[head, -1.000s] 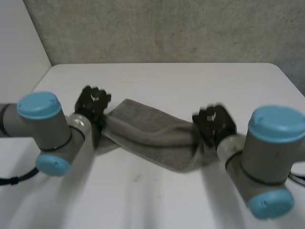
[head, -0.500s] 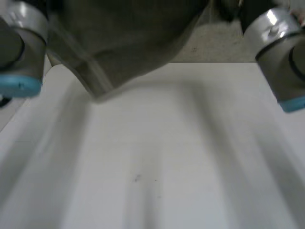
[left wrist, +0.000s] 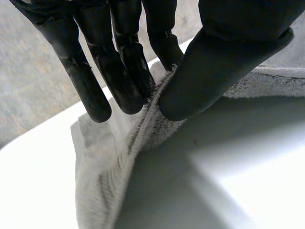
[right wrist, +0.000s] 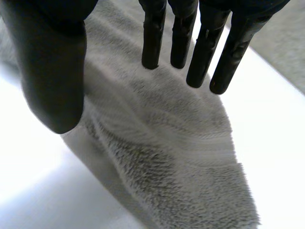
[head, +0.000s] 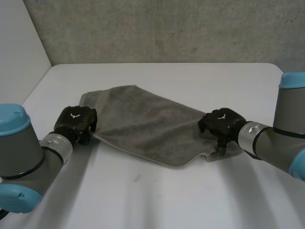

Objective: Fold the towel.

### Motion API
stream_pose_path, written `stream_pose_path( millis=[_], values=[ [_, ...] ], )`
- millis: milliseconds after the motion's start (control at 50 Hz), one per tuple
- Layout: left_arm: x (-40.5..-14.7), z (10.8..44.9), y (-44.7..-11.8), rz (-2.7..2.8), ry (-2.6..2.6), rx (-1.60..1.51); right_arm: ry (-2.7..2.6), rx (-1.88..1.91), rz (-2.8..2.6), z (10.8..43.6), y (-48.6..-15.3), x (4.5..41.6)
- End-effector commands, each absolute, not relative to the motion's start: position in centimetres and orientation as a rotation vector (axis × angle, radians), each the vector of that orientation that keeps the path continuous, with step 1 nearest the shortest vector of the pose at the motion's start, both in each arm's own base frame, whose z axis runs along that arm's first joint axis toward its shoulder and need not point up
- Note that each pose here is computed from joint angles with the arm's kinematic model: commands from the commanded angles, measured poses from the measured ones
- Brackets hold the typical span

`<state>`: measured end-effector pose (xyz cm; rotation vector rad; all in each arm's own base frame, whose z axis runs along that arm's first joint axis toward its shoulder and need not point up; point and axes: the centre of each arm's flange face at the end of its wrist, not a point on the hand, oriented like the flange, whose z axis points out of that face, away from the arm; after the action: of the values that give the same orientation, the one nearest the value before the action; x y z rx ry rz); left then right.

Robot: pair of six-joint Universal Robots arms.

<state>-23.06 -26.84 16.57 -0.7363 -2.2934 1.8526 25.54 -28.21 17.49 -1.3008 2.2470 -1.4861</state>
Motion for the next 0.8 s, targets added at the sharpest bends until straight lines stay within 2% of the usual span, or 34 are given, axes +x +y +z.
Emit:
stream_pose_path(
  millis=[20, 100, 140, 240, 400, 600, 800],
  values=[
    [-23.3, 19.1, -26.0, 1.930, -2.217, -0.728, 2.280, -1.015, -1.512, 19.3, -26.8, 25.2],
    [-23.4, 21.3, -25.4, 1.998, -2.149, -0.717, 2.289, -0.871, -1.463, 19.3, -26.3, 25.3],
    [-23.5, 22.2, -25.2, 2.029, -2.117, -0.714, 2.258, -0.794, -1.415, 19.1, -25.1, 26.4],
    [-23.7, 24.9, -24.6, 2.114, -2.021, -0.703, 2.184, -0.808, -1.376, 18.3, -22.5, 28.6],
    [-23.9, 28.1, -25.0, 2.187, -1.947, -0.682, 2.105, -0.844, -1.468, 16.7, -20.8, 30.9],
    [-24.0, 30.3, -25.5, 2.199, -1.920, -0.638, 2.232, -0.826, -1.505, 12.4, -21.1, 31.3],
    [-23.5, 31.1, -26.3, 2.198, -1.906, -0.546, 2.327, -0.671, -1.748, 12.7, -23.1, 29.7]
  ],
)
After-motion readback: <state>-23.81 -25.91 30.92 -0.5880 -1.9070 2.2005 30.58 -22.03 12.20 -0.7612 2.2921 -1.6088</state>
